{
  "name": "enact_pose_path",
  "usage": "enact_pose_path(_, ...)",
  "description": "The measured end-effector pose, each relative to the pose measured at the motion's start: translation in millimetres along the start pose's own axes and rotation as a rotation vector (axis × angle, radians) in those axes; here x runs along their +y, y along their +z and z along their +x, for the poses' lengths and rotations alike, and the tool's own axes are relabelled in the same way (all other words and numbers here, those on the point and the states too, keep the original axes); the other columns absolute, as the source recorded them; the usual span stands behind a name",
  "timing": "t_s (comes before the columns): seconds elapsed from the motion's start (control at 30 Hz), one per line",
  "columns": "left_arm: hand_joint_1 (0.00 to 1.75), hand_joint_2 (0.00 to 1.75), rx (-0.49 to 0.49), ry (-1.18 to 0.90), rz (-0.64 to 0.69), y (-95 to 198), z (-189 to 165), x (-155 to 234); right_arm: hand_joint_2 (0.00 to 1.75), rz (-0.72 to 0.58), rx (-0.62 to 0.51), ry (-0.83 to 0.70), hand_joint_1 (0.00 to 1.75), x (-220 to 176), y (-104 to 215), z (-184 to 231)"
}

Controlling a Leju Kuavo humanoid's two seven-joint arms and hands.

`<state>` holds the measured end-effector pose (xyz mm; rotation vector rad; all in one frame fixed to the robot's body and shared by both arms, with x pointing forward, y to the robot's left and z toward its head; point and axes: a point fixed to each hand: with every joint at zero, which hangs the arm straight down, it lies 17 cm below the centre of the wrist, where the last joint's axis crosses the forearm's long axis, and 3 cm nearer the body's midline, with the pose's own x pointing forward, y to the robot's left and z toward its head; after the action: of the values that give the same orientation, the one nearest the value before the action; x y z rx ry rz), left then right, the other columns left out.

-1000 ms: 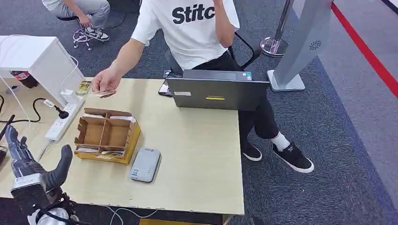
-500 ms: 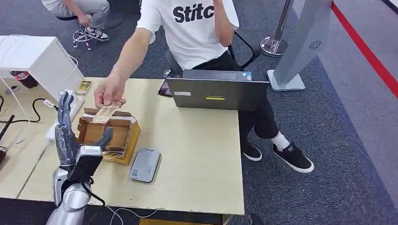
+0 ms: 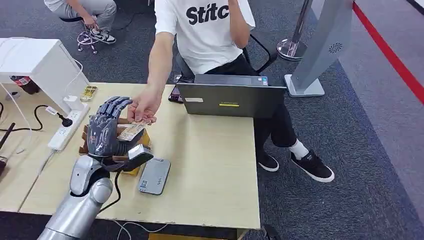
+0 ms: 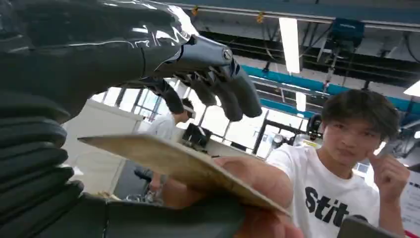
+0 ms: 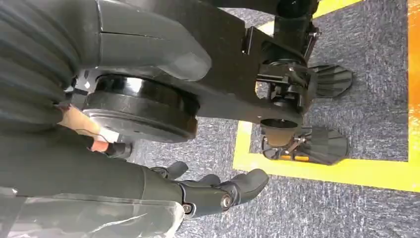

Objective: Pass the card to the sensor for recognition and then transmit it.

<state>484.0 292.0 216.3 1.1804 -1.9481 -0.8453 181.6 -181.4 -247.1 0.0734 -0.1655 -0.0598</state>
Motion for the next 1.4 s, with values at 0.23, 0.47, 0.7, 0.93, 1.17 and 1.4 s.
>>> enact_pose_path(0.23,1.75,1.75,-0.066,-0.198,-0.075,-12.8,-8.3,-18.5,1.75,0.003,0.006,0.006,0.00,1.7,1.2,5.3)
enact_pose_path(0.47,1.75,1.75,-0.102,-0.327,-0.090,-18.1,-18.2,-22.5,1.75,0.001,0.012,0.014,0.00,2.2,1.8,7.4)
enact_pose_path(0.7,1.75,1.75,-0.075,-0.308,-0.104,-12.7,-33.8,-22.2,1.75,0.005,0.011,0.012,0.00,3.2,2.0,7.9)
enact_pose_path(0.93,1.75,1.75,-0.085,-0.228,-0.176,0.8,-37.3,-35.0,1.75,0.018,0.011,0.004,0.00,4.8,2.2,7.2)
enact_pose_path(1.17,1.75,1.75,-0.126,-0.069,-0.437,39.8,-12.2,-72.6,1.75,0.017,0.017,-0.009,0.00,-1.7,0.8,1.4)
enact_pose_path(1.4,1.75,1.75,-0.195,-0.046,-0.498,50.9,11.4,-73.0,1.75,0.016,0.018,-0.004,0.00,-3.8,0.4,-0.7)
